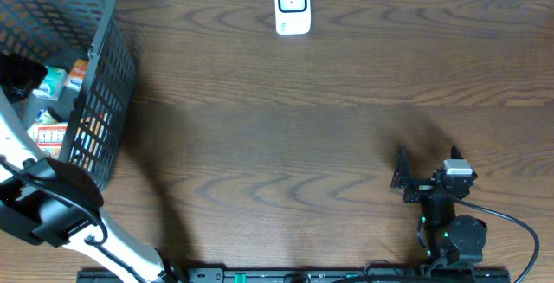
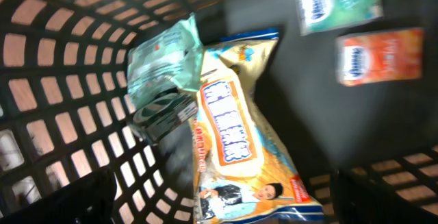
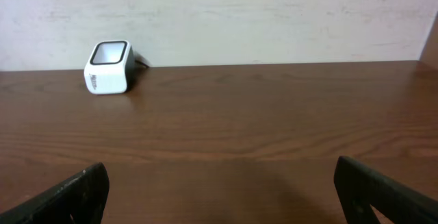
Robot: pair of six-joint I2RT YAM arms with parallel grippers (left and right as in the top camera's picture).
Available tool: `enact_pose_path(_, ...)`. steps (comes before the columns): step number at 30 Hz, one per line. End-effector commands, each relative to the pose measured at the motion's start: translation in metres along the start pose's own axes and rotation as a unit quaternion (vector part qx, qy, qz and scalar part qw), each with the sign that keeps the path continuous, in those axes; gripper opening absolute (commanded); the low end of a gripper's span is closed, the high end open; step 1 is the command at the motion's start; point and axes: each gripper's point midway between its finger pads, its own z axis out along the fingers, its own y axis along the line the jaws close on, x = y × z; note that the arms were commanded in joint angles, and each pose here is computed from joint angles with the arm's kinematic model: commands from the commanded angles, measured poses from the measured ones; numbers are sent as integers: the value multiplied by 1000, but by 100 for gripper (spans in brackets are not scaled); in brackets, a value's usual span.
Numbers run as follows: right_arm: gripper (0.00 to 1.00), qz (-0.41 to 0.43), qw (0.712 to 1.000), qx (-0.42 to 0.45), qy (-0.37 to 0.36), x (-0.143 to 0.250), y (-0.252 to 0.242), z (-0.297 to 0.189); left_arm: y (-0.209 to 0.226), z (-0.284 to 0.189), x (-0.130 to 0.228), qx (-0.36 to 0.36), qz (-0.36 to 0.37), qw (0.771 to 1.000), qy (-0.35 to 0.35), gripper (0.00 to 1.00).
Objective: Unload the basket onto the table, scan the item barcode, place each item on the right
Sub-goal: 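Reach the left gripper into the grey basket toward the yellow snack bag, then grasp the yellow snack bag with the left gripper and lift it out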
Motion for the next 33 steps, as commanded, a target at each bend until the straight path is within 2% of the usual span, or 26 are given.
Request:
enact_pose_path(1, 99, 4, 1000, 6, -1, 0, -3, 0, 4, 21, 6, -37, -13, 999, 22, 98)
enact_pose_path(3, 99, 4, 1000, 6, -1, 0, -3, 0, 0, 28, 13, -32, -9, 999, 41, 99)
enact_pose_path(6, 99, 4, 1000, 6, -1, 1, -3, 0, -9, 36, 25, -17, -4, 998, 68, 88)
enact_pose_path(7, 99, 4, 1000, 6, -1, 1, -3, 0, -11, 39, 26, -12, -5, 997, 71, 87)
enact_pose_path(10, 99, 4, 1000, 6, -1, 1, -3, 0, -15, 48, 23, -7, -1, 998, 66, 87)
enact_pose_path(11, 99, 4, 1000, 6, -1, 1, -3, 0, -15, 51, 23, -7, -2, 998, 66, 98)
enact_pose_path(18, 99, 4, 1000, 6, -1, 1, -3, 0, -18, 69, 40, -19, 17, 996, 88, 98)
enact_pose_path(24, 99, 4, 1000, 6, -1, 1, -3, 0, -32, 80, 44, -14, 55, 996, 75, 98)
enact_pose_path(28, 99, 4, 1000, 6, -1, 1, -3, 0, -21, 91, 47, -58, 0, 996, 65, 98)
enact_pose_path(33, 99, 4, 1000, 6, -1, 0, -3, 0, -21, 107, 54, -61, 1, 996, 70, 98)
